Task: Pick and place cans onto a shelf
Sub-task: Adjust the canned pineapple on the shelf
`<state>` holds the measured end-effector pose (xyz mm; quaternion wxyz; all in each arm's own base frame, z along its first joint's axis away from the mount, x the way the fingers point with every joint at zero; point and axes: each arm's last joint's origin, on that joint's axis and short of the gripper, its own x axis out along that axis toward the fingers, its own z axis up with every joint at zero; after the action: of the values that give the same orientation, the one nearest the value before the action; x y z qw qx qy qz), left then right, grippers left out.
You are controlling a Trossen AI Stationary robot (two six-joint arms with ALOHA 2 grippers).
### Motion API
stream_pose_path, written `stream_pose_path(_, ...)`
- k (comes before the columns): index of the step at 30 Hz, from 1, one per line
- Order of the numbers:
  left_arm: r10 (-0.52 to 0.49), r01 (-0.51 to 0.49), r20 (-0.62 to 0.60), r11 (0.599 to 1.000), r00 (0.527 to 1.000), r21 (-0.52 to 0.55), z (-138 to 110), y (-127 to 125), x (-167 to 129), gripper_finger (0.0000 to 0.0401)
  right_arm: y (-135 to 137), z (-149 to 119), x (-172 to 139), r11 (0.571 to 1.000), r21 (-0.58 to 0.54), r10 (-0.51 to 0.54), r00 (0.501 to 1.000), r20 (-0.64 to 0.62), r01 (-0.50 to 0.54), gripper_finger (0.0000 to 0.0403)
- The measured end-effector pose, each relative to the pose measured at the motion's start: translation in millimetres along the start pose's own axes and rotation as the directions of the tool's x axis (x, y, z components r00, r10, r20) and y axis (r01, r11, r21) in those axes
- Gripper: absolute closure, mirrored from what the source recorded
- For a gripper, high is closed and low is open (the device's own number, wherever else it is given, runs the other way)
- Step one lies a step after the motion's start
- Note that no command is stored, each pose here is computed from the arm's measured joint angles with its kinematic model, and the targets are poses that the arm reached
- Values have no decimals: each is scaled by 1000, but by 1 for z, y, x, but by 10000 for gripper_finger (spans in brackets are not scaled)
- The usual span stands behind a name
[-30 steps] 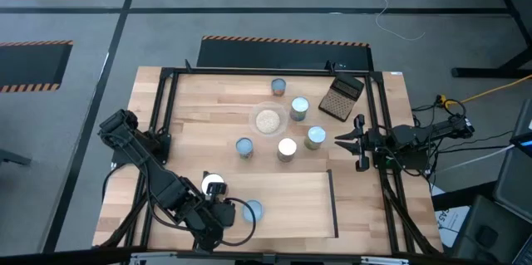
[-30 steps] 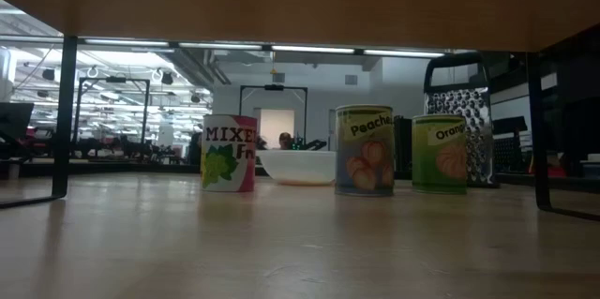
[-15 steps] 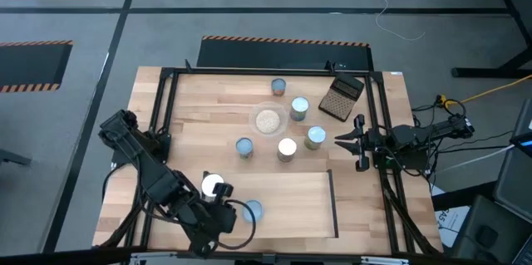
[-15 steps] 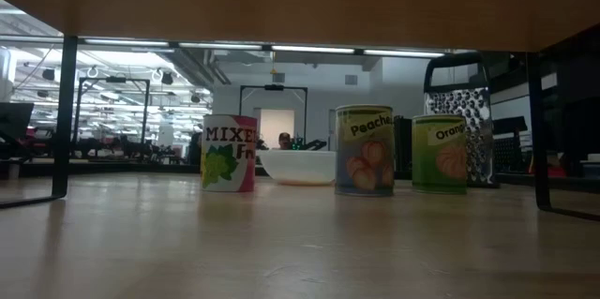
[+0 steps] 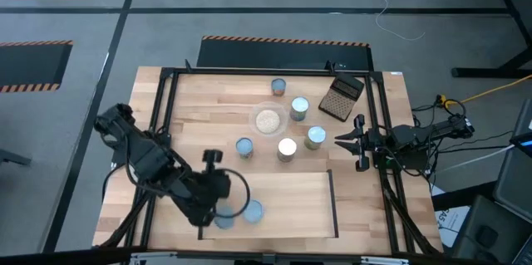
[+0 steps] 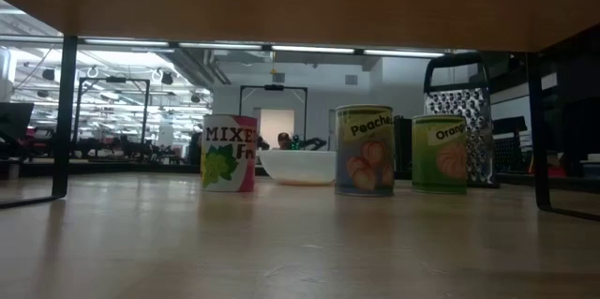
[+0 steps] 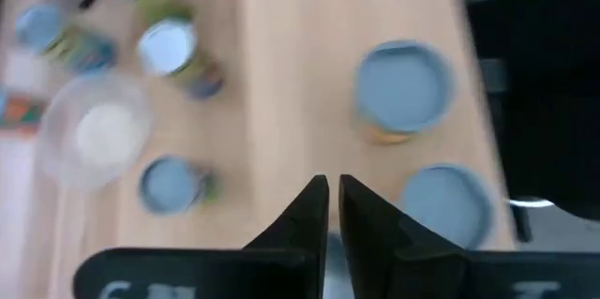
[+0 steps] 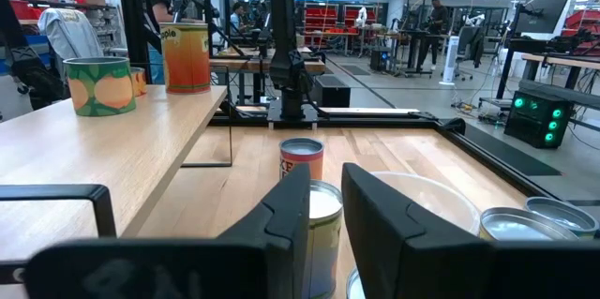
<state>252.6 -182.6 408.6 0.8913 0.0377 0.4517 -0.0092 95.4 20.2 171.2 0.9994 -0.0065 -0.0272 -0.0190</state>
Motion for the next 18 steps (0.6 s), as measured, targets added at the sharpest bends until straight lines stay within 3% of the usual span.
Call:
stream_pose_path(6,123,-140,-100,972,987,-189,-7,19,2,370,0,0,0,1000,0,0,1000,0,0,331)
stream_pose_path(12,31,-135,-270,917,962,-375,-10,35,7,321,0,0,0,1000,0,0,1000,0,0,331)
stream_pose_path(18,-38,-96,-303,905,952,-415,-10,36,8,291,0,0,0,1000,0,0,1000,0,0,331)
